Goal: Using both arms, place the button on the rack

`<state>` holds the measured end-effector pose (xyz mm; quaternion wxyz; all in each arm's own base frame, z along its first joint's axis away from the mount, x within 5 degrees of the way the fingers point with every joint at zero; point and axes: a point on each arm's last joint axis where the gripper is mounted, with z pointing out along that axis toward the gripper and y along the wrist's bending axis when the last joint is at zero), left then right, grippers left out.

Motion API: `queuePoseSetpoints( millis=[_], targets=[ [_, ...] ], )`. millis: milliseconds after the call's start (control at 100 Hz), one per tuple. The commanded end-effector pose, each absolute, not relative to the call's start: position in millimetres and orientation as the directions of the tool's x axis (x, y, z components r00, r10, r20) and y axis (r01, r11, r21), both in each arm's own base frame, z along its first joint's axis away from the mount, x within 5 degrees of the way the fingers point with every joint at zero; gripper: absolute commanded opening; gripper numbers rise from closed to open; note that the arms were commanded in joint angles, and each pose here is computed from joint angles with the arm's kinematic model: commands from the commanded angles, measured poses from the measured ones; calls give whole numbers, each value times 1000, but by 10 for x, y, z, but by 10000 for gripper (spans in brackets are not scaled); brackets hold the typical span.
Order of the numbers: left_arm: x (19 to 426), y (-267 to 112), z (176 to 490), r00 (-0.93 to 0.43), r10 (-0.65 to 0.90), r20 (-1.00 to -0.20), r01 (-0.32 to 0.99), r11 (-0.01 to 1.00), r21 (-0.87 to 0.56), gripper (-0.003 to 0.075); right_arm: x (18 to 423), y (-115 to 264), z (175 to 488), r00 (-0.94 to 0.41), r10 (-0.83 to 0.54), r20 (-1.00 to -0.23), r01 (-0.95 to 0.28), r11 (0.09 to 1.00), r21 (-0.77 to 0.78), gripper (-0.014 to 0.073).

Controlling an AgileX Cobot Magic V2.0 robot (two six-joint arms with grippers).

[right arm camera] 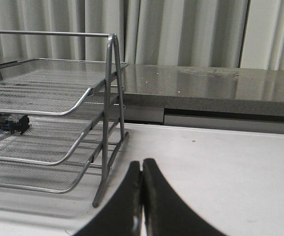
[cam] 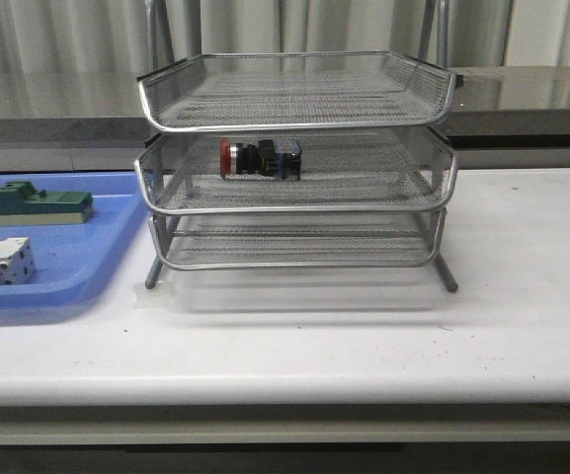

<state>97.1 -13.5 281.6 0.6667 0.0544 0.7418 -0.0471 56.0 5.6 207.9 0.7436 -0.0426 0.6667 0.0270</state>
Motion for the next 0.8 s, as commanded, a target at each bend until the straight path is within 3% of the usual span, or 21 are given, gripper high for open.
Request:
queuePoseSetpoints(
  millis=[0,410,790],
  targets=[
    [984,-95,2957,-34,-13,-999,99,995,-16,-20,521,46,2215,220,-8,-976,-86,996,-27,-60],
    [956,-70,2925,-39,-7,-999,73,997,-10,-20,521,46,2215,220,-8,-976,-86,996,-27,-60],
    [759,-47,2695,19,-24,-1000,63,998,-22,-20,521,46,2215,220,-8,-976,-86,996,-27,-60]
  ],
)
